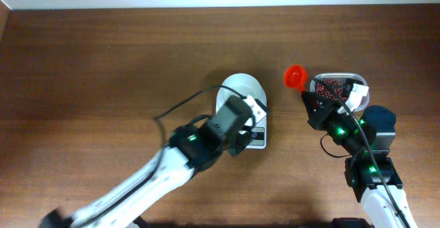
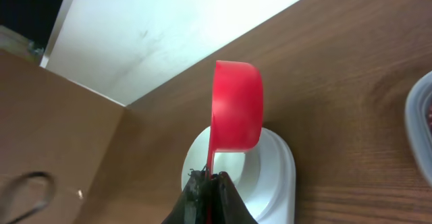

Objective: Scoop and weigh 50g on scale

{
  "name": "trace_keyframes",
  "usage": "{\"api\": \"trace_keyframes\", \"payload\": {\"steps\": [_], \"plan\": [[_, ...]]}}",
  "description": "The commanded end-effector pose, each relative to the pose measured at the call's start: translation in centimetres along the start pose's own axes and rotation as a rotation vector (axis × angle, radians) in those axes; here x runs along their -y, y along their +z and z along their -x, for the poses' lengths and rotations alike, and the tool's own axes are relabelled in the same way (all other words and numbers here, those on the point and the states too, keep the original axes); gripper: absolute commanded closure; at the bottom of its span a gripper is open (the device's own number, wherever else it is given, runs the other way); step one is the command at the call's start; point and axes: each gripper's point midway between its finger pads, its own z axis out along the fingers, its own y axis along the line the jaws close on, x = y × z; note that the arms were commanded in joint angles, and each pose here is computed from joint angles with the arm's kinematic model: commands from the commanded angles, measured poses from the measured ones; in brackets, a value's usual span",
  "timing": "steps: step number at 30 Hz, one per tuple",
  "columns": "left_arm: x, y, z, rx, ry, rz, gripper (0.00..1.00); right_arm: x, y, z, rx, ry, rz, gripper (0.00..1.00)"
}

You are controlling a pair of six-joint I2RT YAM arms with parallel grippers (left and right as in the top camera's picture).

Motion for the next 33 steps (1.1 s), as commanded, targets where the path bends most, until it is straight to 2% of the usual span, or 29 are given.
{"api": "trace_keyframes", "payload": {"steps": [1,3,4,5,6,7,9,10,11,12,13,14,21,27,33], "plan": [[-1.9,-3.7,0.2,0.054,-0.037,0.031,0.61,-1.0,-0.1,0.4,-0.008,-0.002,0.044,0.96],[-2.6,-4.6,-0.3,0.049,-0.054,0.045,0.46,-1.0,-0.1,0.4,-0.008,-0.002,0.044,0.96],[-2.8,-4.7,-0.5,0.043,-0.058,0.048,0.31,-1.0,-0.1,0.4,-0.008,-0.002,0.044,0.96],[-3.0,-4.7,-0.7,0.036,-0.062,0.05,0.29,-1.0,-0.1,0.4,-0.008,-0.002,0.044,0.96],[-3.0,-4.5,-0.8,0.031,-0.063,0.051,0.18,-1.0,-0.1,0.4,-0.007,-0.002,0.044,0.96],[-3.0,-4.3,-0.7,0.029,-0.063,0.05,0.01,-1.0,-0.1,0.4,-0.007,-0.002,0.044,0.96],[-3.0,-3.8,-0.7,0.026,-0.063,0.049,0.01,-1.0,-0.1,0.4,-0.007,-0.002,0.044,0.96],[-3.0,-3.4,-0.7,0.022,-0.062,0.049,0.05,-1.0,-0.1,0.4,-0.007,-0.002,0.043,0.96],[-3.0,-3.0,-0.8,0.014,-0.062,0.048,0.27,-1.0,-0.1,0.5,-0.005,-0.002,0.041,0.96],[-2.9,-2.6,-1.1,0.0,-0.061,0.047,0.61,-1.0,-0.1,0.5,-0.005,-0.002,0.041,0.96],[-2.8,-2.0,-1.4,-0.018,-0.06,0.044,0.83,-0.9,-0.1,0.5,-0.003,-0.002,0.038,0.96],[-2.8,-1.3,-1.8,-0.041,-0.059,0.041,1.0,-0.8,-0.1,0.6,0.003,-0.002,0.029,0.96],[0.8,6.2,-6.4,-0.278,0.013,-0.027,1.0,0.8,-0.1,1.6,0.063,0.001,-0.055,0.96],[3.8,10.9,-7.9,-0.315,0.075,-0.062,1.0,1.0,-0.1,1.8,0.074,0.001,-0.07,0.96],[3.0,13.0,-7.7,-0.292,0.081,-0.005,1.0,1.2,0.0,1.8,0.077,0.003,-0.078,0.96]]}}
